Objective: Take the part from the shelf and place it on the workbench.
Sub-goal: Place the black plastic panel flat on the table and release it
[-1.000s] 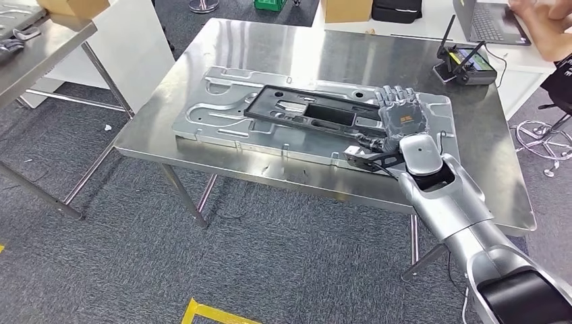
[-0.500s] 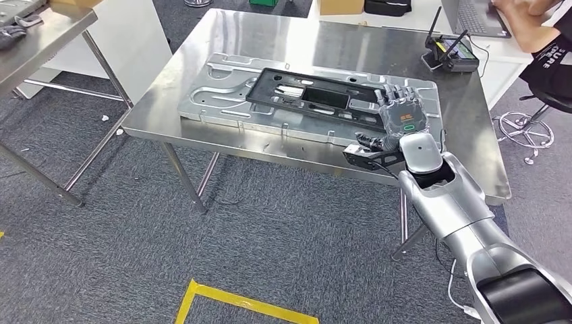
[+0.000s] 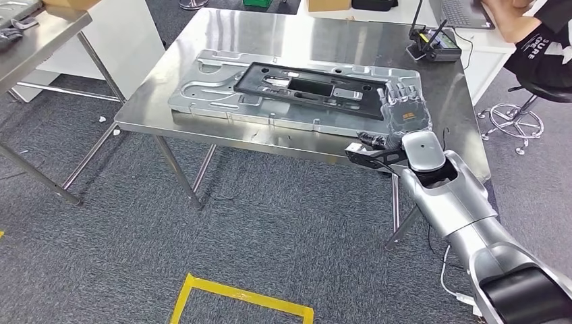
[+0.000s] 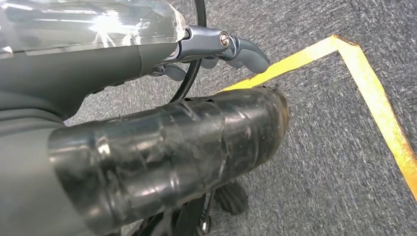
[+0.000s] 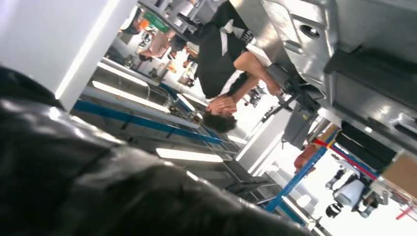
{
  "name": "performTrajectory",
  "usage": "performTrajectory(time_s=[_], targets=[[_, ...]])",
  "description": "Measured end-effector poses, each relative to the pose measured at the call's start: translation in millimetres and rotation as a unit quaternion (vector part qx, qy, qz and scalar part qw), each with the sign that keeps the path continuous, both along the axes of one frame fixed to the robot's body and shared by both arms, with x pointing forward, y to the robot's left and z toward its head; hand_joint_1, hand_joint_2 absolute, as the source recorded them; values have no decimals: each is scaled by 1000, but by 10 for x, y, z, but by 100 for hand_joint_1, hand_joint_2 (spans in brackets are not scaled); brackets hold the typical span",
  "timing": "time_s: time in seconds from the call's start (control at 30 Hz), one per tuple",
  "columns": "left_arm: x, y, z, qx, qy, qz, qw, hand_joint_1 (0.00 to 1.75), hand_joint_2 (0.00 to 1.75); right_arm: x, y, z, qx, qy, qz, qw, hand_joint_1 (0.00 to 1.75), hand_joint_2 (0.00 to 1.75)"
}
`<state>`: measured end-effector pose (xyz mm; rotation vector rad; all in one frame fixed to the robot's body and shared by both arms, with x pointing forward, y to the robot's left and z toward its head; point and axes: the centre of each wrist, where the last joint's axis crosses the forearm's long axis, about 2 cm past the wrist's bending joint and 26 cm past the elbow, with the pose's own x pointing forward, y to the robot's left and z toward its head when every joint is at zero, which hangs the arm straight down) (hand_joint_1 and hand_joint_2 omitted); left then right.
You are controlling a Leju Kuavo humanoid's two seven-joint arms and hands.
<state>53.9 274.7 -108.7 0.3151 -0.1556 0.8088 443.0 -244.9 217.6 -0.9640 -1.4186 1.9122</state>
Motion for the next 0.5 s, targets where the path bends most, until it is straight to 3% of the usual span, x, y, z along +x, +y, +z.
performTrajectory(time_s=[0.5], targets=[[-1,-6,0,0,1,2,1000,0,0,1,10,21,20,7,-1,1000,0,0]])
